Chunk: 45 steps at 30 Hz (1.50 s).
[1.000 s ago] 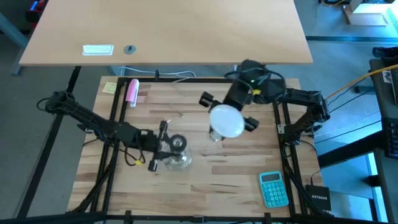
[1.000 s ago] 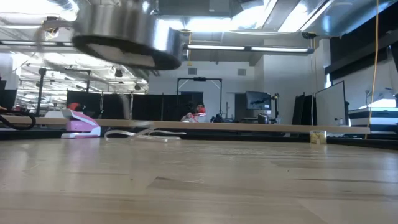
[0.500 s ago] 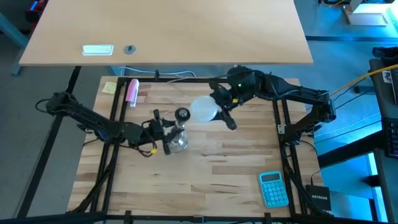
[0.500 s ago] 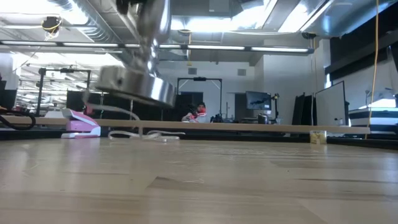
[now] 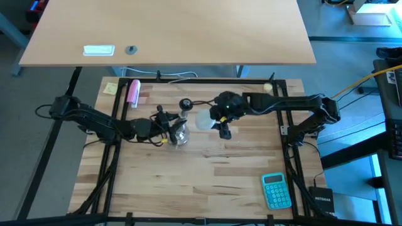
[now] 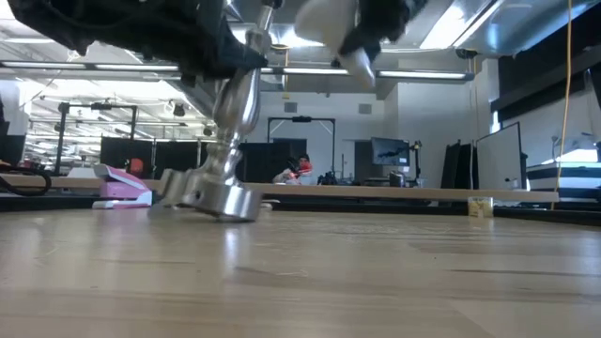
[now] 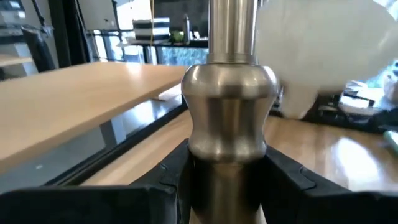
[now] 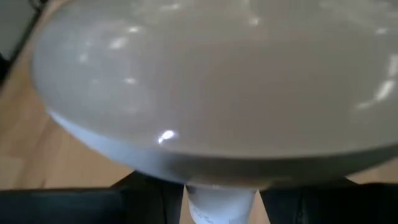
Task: Screw lightbulb
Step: Remove the lightbulb from the desk lamp, then return to Home Position
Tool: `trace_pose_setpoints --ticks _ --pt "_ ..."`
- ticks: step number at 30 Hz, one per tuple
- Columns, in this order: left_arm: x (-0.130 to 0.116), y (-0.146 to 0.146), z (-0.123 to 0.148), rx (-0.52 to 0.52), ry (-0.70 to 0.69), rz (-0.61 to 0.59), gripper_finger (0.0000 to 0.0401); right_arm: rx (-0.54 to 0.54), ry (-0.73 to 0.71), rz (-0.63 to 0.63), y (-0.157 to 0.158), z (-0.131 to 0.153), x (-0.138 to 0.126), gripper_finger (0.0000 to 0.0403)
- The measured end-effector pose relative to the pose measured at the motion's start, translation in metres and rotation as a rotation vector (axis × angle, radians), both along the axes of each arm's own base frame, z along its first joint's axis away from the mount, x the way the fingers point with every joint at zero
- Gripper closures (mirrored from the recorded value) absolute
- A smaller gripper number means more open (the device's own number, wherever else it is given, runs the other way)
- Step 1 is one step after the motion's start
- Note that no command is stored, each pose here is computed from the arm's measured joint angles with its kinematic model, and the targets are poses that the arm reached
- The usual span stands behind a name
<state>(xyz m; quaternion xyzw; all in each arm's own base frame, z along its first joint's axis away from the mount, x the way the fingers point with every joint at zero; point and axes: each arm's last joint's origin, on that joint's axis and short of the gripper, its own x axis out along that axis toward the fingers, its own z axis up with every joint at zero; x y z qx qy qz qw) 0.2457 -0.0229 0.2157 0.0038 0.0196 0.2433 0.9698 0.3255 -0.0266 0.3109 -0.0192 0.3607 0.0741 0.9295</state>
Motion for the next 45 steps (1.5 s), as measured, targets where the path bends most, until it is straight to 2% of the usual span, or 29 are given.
trace_pose_setpoints --ticks 5,12,16,24,31,37,38,42,45 --pt "-0.001 0.004 -0.006 -0.032 0.014 -0.005 0.0278 -0.009 0.112 -0.072 -0.001 -0.041 -0.008 0.024" --pt "-0.002 0.002 -0.012 -0.017 0.085 -0.013 0.0214 0.019 0.269 -0.145 0.0 -0.09 -0.025 0.024" --pt "-0.003 0.002 -0.016 -0.053 0.105 -0.008 0.0186 0.031 0.366 -0.162 0.001 -0.115 -0.037 0.024" --pt "-0.018 -0.011 -0.016 -0.182 0.171 -0.079 0.0153 0.032 0.456 -0.163 0.002 -0.134 -0.047 0.024" --pt "-0.048 -0.018 -0.003 -0.263 0.251 -0.121 0.0139 0.032 0.559 -0.164 0.002 -0.165 -0.051 0.0241" --pt "-0.06 -0.017 0.009 -0.281 0.213 -0.138 0.0142 0.007 0.568 -0.178 0.001 -0.174 -0.047 0.0238" --pt "-0.061 -0.018 0.009 -0.281 0.215 -0.14 0.0142 -0.002 0.556 -0.184 0.001 -0.174 -0.046 0.0221" --pt "-0.065 -0.02 0.01 -0.281 0.237 -0.171 0.0139 -0.005 0.556 -0.196 0.0 -0.173 -0.044 0.0114" --pt "-0.069 -0.022 0.019 -0.312 0.252 -0.206 0.0139 0.008 0.612 -0.207 0.0 -0.165 -0.045 0.005"
